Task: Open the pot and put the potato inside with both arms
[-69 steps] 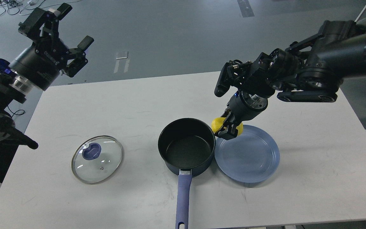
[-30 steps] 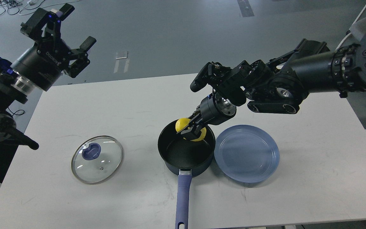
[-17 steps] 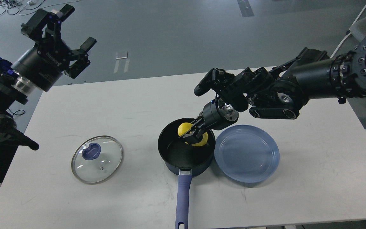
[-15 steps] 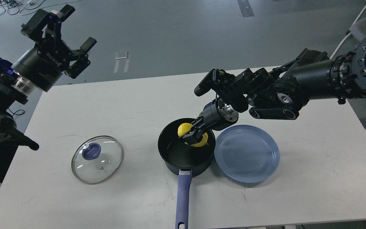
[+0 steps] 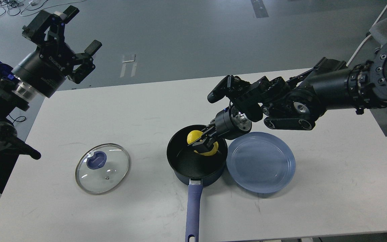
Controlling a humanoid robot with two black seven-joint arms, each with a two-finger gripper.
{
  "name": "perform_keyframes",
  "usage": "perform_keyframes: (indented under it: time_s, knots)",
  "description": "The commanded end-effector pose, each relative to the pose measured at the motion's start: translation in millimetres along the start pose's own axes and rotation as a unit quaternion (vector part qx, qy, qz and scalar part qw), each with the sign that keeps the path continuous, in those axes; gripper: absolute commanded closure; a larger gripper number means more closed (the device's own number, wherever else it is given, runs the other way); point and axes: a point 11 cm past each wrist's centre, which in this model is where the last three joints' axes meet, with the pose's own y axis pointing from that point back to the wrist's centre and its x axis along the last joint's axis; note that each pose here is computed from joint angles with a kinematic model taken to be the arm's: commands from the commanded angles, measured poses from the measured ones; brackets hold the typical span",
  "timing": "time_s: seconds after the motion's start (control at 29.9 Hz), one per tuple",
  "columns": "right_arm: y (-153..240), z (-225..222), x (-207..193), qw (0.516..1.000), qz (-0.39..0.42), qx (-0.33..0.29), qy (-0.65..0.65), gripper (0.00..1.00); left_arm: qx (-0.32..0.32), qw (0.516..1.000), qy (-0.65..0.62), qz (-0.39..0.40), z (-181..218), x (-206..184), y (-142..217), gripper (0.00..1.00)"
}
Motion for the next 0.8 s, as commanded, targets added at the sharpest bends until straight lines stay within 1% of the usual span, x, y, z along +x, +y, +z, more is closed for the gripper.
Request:
perform_keyframes:
  time_s: [0.0, 0.1, 0.23, 0.4, 0.5, 0.67, 0.74, 0.77]
  knots:
    - [-0.2, -0.5, 0.5, 1.0, 0.004, 0.001, -0.009, 0.19, 0.0, 1.0, -0.001, 0.001, 0.4, 0.6, 0.5, 0.02]
    - [-0.2, -0.2, 0.2, 1.0, 0.004, 0.001, -0.009, 0.18, 0.0, 1.0, -0.001, 0.001, 0.4, 0.6, 0.5, 0.02]
    - [0.2, 0.1, 0.3, 1.0, 0.003, 0.0, -0.008, 0.09, 0.001, 1.0, -0.001, 0.0, 0.3, 0.5, 0.5, 0.02]
    - [6.0, -2.2, 17.7, 1.0, 0.017, -0.003, 0.001, 0.08, 0.0, 1.0, -0.001, 0.001, 0.4, 0.6, 0.5, 0.02]
    - [14.8, -10.4, 46.2, 0.999, 0.046, 0.0, 0.004, 0.07, 0.0, 1.0, 0.001, 0.0, -0.2, -0.2, -0.1, 0.02]
    - [13.8, -30.1, 71.2, 0.995, 0.092, 0.036, -0.033, 0.07, 0.001, 1.0, 0.002, 0.001, -1.7, -0.1, 0.4, 0.02]
    - [37.2, -11.7, 80.9, 0.984, 0.138, 0.04, -0.105, 0.07, 0.002, 1.0, 0.002, 0.0, -2.5, -0.7, 0.2, 0.02]
    - [37.3, -11.6, 81.0, 0.984, 0.138, 0.04, -0.106, 0.07, 0.002, 1.0, 0.002, 0.0, -2.5, -0.7, 0.2, 0.02]
